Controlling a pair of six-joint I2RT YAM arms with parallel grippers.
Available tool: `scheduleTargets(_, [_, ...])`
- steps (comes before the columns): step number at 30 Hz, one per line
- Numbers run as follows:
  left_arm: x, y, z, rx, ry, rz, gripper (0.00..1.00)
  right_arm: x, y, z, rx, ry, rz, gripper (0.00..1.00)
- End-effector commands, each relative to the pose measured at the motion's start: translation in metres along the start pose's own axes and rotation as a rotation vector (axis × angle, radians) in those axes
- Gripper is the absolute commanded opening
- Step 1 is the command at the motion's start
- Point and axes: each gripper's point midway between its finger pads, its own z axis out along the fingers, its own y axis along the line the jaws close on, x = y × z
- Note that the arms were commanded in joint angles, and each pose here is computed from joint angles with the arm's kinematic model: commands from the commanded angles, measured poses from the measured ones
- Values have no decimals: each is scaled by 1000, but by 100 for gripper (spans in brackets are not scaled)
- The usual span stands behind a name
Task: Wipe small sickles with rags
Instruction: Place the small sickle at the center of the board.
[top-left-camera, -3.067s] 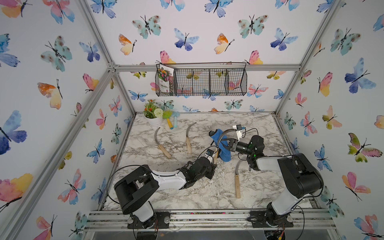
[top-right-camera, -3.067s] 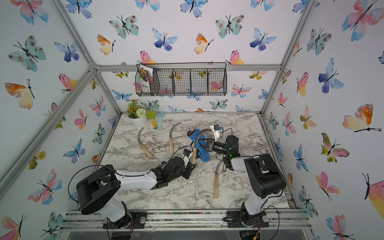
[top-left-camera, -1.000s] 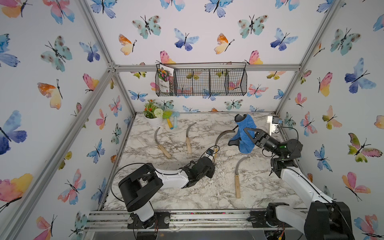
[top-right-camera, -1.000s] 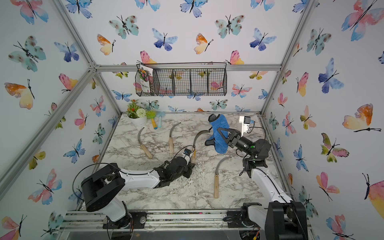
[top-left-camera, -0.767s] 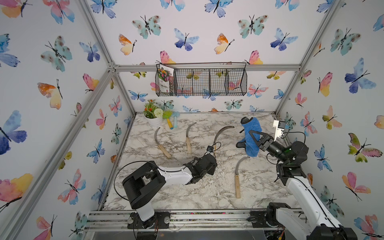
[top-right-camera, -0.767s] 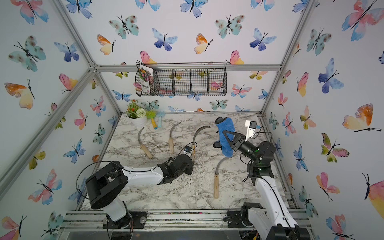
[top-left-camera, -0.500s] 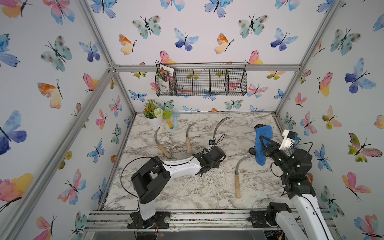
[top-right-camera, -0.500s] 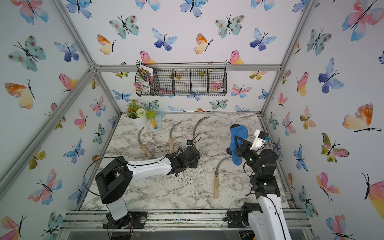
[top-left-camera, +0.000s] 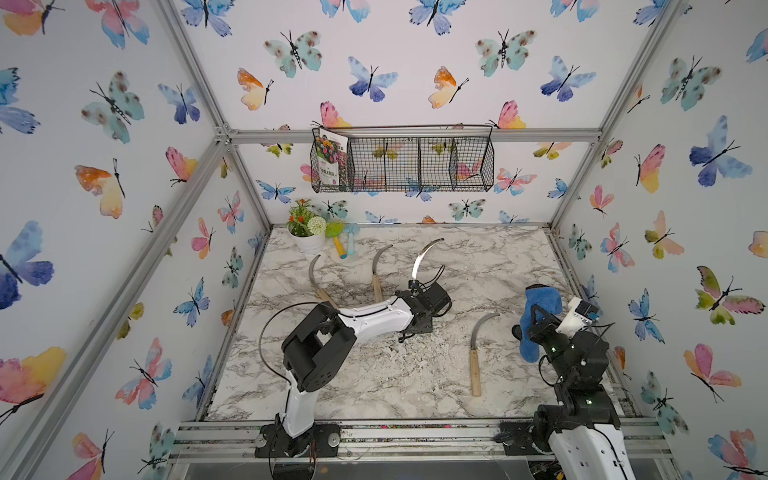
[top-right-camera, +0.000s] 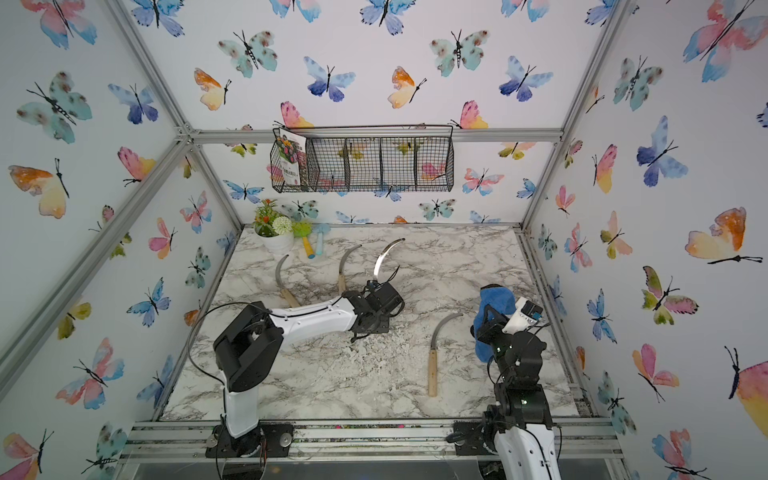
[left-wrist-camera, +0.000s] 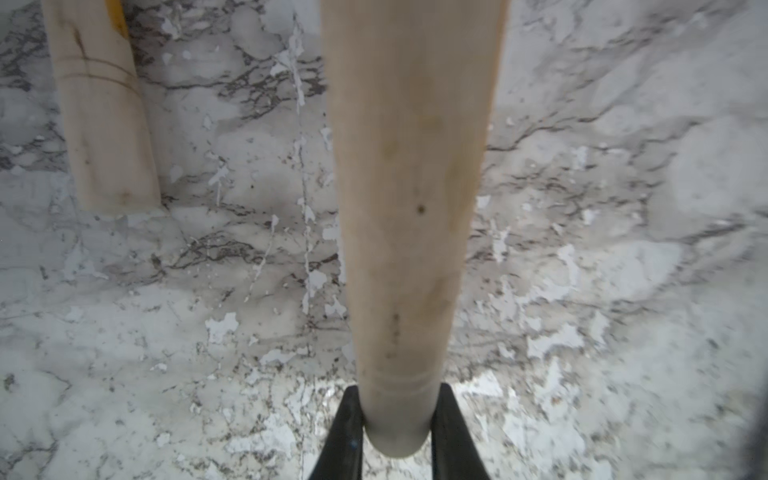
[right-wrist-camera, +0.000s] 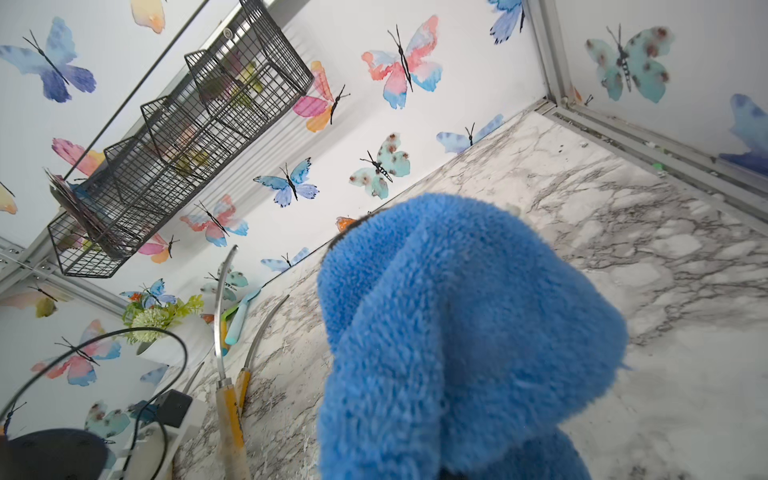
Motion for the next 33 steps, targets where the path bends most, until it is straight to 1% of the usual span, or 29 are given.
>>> scheduleTargets(1, [11, 30, 23, -233, 69, 109, 0, -17, -6, -7, 35, -102, -25, 3])
scheduleTargets(3, [11, 29, 37, -261, 97, 163, 0, -16, -10, -5, 51, -103, -21, 3])
scheduleTargets(6, [9, 13, 54, -210, 142, 236, 0, -10, -6, 3, 15, -93, -14, 3])
scheduleTargets(9, [3, 1, 66, -177, 165, 305, 0, -7, -13, 10, 41, -86, -8, 3])
scheduleTargets(13, [-11, 6, 76, -213, 173, 322, 0, -8, -22, 11, 91, -100, -9, 3])
scheduleTargets(17, [-25, 6, 85, -162, 185, 319, 0, -10, -44, 6, 197, -145, 6, 3])
scheduleTargets(20, [-35, 8, 83, -131, 177, 316, 1, -7, -48, 6, 203, -156, 9, 3])
scheduleTargets(21, [-38, 7, 81, -121, 163, 314, 6, -6, -50, 7, 212, -157, 11, 3])
scheduleTargets(23, [-47, 1, 67, -83, 117, 305, 31, 0, -59, 9, 239, -158, 20, 3])
scheduleTargets(24, [-51, 0, 61, -66, 95, 294, 40, 3, -63, 11, 249, -156, 26, 3])
scheduleTargets(26, [-63, -1, 41, -33, 28, 256, 56, 10, -67, 16, 255, -142, 31, 3])
scheduleTargets(29, [-79, -2, 8, 14, -70, 214, 69, 13, -72, 20, 280, -129, 32, 3])
scheduleTargets(31, [-89, -2, -17, 53, -141, 188, 72, 14, -74, 21, 285, -135, 32, 3])
scheduleTargets(32, [-92, -4, -29, 72, -177, 179, 72, 14, -75, 21, 285, -141, 33, 3])
scheduleTargets(33, [-99, -4, -50, 90, -234, 157, 72, 13, -74, 21, 283, -148, 32, 3])
